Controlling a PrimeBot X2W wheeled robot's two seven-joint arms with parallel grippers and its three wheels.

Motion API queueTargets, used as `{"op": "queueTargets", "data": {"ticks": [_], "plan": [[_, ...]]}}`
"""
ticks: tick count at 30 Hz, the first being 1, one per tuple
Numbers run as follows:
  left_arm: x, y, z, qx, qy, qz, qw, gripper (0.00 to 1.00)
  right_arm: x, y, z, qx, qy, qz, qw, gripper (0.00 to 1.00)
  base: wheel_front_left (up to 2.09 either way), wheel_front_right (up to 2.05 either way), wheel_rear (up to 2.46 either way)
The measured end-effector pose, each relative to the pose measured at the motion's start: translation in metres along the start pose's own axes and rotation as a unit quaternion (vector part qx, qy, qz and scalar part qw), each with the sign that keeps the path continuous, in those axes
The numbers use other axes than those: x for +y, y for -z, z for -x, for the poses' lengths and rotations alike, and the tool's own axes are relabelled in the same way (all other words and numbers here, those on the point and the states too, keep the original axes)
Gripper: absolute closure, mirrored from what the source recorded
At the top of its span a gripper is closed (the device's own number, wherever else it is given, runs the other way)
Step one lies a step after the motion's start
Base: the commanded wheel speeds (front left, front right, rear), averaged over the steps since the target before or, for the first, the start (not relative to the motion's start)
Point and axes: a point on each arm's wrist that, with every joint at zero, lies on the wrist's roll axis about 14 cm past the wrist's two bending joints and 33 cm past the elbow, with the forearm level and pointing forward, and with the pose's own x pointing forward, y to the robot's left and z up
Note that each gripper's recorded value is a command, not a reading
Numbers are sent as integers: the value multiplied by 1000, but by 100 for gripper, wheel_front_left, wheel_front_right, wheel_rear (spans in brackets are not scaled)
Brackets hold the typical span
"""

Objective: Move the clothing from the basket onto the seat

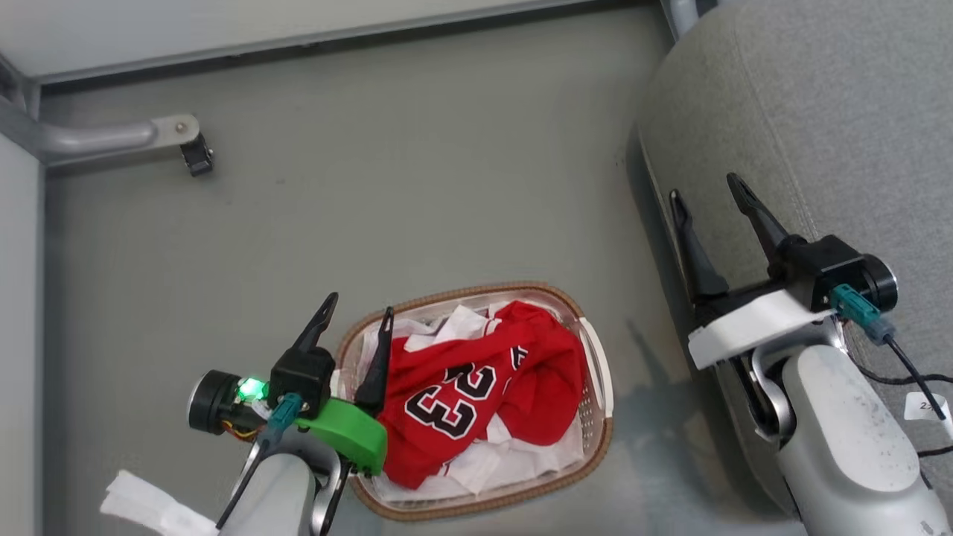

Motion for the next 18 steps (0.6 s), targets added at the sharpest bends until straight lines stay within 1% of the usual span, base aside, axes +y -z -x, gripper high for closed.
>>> {"op": "queueTargets", "data": {"ticks": [6, 11, 14, 16, 18], "plan": [[-17, 43, -26, 58, 42, 12, 997, 0, -7, 15, -16, 4, 6, -6, 1000, 0, 0, 0, 0], [-42, 85, -38, 116, 92, 13, 989, 0, -17, 39, -21, 25, 16, -10, 1000, 0, 0, 0, 0], [-63, 112, -40, 153, 140, 1, 978, 0, -24, 56, -21, 44, 25, -11, 999, 0, 0, 0, 0], [-80, 130, -35, 176, 185, -25, 967, 0, -26, 68, -19, 58, 28, -14, 998, 0, 0, 0, 0], [-90, 148, -30, 198, 213, -32, 956, 0, -28, 78, -18, 69, 31, -15, 997, 0, 0, 0, 0]]}}
